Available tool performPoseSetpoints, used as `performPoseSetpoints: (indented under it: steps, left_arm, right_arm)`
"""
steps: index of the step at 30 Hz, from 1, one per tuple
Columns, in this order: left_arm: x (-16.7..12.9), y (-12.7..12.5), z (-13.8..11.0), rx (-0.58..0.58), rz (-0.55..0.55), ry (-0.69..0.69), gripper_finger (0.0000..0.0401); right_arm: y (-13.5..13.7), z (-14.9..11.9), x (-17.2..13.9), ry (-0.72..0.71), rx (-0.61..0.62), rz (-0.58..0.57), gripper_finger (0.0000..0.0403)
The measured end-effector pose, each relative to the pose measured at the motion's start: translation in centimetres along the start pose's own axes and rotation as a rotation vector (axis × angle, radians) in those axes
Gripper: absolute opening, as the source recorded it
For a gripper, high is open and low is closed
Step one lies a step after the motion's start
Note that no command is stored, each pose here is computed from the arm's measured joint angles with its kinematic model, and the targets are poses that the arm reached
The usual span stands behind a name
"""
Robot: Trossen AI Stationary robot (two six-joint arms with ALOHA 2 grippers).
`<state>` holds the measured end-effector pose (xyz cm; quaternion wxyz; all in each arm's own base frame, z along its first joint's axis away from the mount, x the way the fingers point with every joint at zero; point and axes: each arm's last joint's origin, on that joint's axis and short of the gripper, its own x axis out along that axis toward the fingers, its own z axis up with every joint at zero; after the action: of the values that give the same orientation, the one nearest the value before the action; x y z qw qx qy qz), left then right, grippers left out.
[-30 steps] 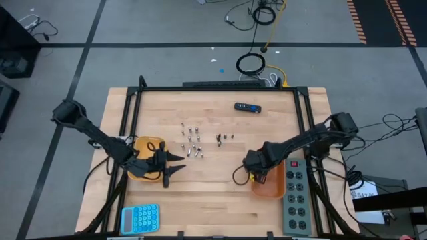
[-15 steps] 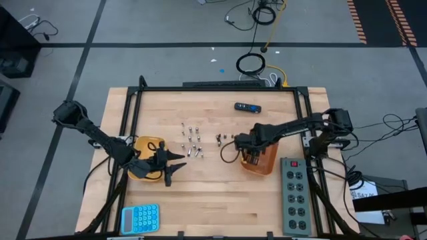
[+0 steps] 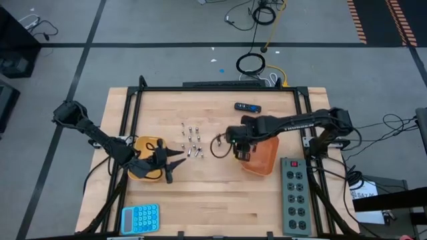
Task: Sort batteries
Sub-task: Put the black battery into the orange bin
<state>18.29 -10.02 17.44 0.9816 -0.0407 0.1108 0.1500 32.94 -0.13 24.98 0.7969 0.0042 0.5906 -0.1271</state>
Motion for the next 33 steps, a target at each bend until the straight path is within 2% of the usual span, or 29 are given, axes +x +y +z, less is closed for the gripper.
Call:
performPoseSetpoints:
  steps: [4,11,15,18,28,33]
  left_arm:
    - [0.0,0.0,0.1,-0.056,0.002,-0.007,0.0153]
    - [0.0,-0.1,0.0,-0.057,-0.027,0.007,0.0153]
    - [0.2,-0.2,-0.4,-0.038,-0.019,0.023,0.0153]
    - [0.4,0.0,-0.6,-0.028,-0.007,0.031,0.0153]
    - [1.1,0.3,-1.0,0.019,0.008,0.064,0.0153]
    - [1.1,0.4,-1.0,0.049,0.007,0.064,0.0153]
  right_arm:
    - [-1.6,0.7,1.3,-0.007,0.018,-0.016,0.0186]
    - [-2.9,1.8,5.2,0.029,-0.009,0.009,0.0219]
    - [-3.4,2.4,6.6,0.006,-0.029,0.006,0.0231]
    - [-3.7,2.3,7.7,0.045,-0.057,0.003,0.0237]
    - [-5.2,2.0,11.0,0.124,-0.055,0.024,0.0239]
    - [-5.6,2.1,12.5,0.133,-0.045,0.046,0.0214]
